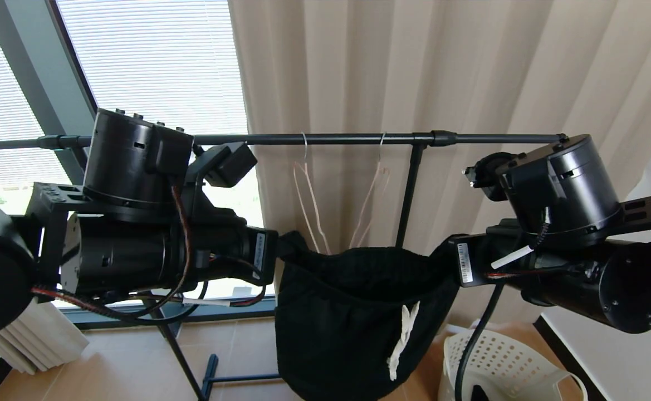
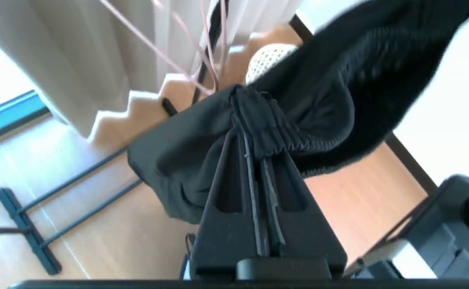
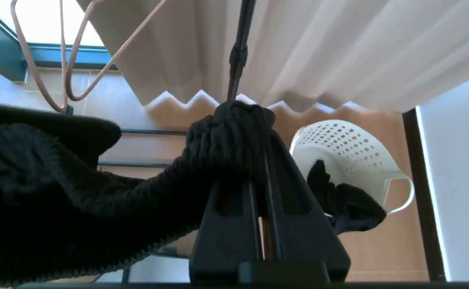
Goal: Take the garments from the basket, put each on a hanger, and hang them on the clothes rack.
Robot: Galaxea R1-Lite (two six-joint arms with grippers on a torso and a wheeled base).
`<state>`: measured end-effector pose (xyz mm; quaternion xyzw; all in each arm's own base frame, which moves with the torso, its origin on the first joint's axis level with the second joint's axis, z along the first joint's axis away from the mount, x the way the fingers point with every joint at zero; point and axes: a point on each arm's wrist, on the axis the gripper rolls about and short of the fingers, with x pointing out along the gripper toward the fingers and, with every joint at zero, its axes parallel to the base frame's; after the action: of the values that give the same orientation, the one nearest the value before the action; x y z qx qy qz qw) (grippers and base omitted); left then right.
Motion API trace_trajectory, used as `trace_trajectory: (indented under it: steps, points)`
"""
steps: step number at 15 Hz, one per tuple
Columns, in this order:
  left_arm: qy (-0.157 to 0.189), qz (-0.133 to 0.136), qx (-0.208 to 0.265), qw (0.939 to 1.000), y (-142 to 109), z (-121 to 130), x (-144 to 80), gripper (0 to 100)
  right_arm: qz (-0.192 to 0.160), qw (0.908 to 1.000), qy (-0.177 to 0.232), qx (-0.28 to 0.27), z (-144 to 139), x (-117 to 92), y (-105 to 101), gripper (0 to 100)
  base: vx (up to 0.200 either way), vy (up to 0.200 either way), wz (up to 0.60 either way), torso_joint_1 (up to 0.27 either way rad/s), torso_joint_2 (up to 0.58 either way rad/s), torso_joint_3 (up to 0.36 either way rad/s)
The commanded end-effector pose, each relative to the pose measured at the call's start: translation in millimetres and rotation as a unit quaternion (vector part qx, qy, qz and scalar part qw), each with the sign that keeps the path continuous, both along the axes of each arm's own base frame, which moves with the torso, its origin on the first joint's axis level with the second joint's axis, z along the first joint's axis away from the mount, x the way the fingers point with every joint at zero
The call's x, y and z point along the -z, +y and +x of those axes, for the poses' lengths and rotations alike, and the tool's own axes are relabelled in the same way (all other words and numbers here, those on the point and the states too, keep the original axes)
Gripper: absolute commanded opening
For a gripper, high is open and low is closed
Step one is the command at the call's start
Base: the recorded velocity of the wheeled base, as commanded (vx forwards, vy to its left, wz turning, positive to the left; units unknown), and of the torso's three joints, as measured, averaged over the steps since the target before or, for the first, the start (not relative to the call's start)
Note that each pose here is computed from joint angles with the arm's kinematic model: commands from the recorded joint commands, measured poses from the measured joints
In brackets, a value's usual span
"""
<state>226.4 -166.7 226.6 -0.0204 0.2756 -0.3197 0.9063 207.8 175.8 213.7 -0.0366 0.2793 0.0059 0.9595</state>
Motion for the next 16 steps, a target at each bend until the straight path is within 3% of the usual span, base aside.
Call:
trace_trajectory:
  steps: [1,3,4,7,9,11,13,16]
  points:
    - [0.001,0.001,-0.002,1.0,-13,19,2,0,-0.005,1.0,0.006,0.0,-6,2,-5,0,0.0,0.0,0.0,0.0,0.0,0.0]
    - [-0.003,-0.001,-0.003,1.0,-17,26,0,0,-0.021,0.9995,0.023,-0.001,-6,14,-5,0,0.0,0.0,0.0,0.0,0.0,0.0]
    - [-0.006,-0.004,-0.003,1.0,-19,29,-2,0,-0.031,0.999,0.031,-0.002,-5,18,-4,100,0.0,0.0,0.0,0.0,0.0,0.0]
    - [-0.022,-0.01,-0.011,0.9996,-26,39,-10,0,-0.107,0.9915,0.06,-0.045,-18,35,-16,100,0.0,0.0,0.0,0.0,0.0,0.0]
    - [-0.03,-0.015,-0.015,0.9993,-29,43,-15,0,-0.129,0.9864,0.069,-0.074,-26,42,-23,100,0.0,0.0,0.0,0.0,0.0,0.0]
    - [-0.039,-0.021,-0.015,0.9989,-29,44,-20,0,-0.118,0.9812,0.076,-0.133,-35,48,-26,100,0.0,0.0,0.0,0.0,0.0,0.0]
    - [-0.042,-0.026,-0.016,0.9986,-30,45,-23,0,-0.098,0.9658,0.08,-0.226,-51,62,-22,100,0.0,0.0,0.0,0.0,0.0,0.0]
    - [-0.041,-0.028,-0.016,0.9986,-30,43,-24,0,-0.069,0.9564,0.041,-0.281,-56,70,-18,100,0.0,0.0,0.0,0.0,0.0,0.0]
